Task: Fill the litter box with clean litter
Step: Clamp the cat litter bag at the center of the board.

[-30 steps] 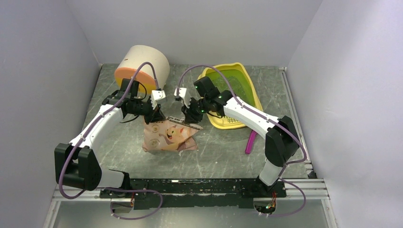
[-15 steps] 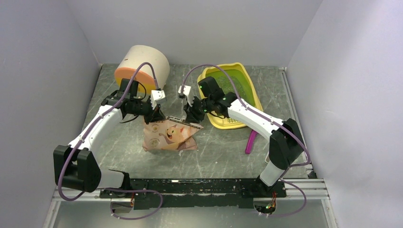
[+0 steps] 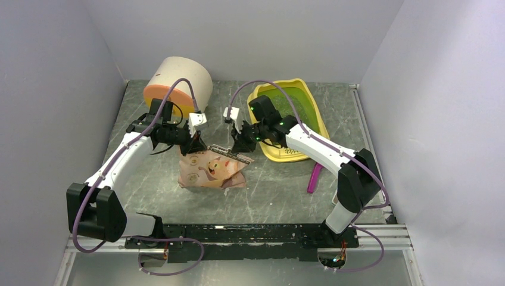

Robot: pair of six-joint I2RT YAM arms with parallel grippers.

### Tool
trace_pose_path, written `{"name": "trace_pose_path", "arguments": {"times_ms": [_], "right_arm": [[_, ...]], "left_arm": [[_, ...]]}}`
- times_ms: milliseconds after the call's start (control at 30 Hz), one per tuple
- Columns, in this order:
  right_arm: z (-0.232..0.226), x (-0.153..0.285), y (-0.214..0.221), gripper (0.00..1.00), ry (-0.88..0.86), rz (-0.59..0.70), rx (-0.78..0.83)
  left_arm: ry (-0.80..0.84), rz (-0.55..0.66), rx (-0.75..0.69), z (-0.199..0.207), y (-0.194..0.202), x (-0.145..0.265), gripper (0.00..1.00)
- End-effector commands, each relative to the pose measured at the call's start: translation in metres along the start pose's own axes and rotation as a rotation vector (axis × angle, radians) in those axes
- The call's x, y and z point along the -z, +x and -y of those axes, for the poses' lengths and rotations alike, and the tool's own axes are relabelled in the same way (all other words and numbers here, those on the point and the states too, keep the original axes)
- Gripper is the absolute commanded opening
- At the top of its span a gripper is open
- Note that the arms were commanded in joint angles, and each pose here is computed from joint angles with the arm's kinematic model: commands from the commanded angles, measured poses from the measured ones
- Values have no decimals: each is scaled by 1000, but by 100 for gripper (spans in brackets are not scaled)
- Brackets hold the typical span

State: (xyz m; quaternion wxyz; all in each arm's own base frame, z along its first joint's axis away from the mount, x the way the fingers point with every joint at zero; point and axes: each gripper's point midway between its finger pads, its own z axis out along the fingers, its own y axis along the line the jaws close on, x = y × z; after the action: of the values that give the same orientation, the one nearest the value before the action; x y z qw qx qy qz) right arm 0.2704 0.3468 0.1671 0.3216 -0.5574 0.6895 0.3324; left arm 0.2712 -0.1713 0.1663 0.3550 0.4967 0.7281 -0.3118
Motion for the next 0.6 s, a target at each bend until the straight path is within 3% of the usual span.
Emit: {"name": "trace_pose_path", "arguments": {"times_ms": [0, 67, 200, 400, 567], "right_arm": [[3, -1, 7, 6, 21, -33, 23], [5, -1, 11, 9, 37, -47, 35], [6, -1, 12, 27, 47, -41, 40], [7, 18, -14, 43, 127, 94, 35], [19, 43, -28, 48, 231, 209, -17]], "left_arm": [[12, 81, -58, 6, -22, 7, 5], [13, 80, -59, 6, -22, 7, 5], [14, 78, -61, 7, -22, 8, 5], [12, 81, -66, 7, -25, 10, 5], [9, 94, -65, 9, -26, 10, 5]]}}
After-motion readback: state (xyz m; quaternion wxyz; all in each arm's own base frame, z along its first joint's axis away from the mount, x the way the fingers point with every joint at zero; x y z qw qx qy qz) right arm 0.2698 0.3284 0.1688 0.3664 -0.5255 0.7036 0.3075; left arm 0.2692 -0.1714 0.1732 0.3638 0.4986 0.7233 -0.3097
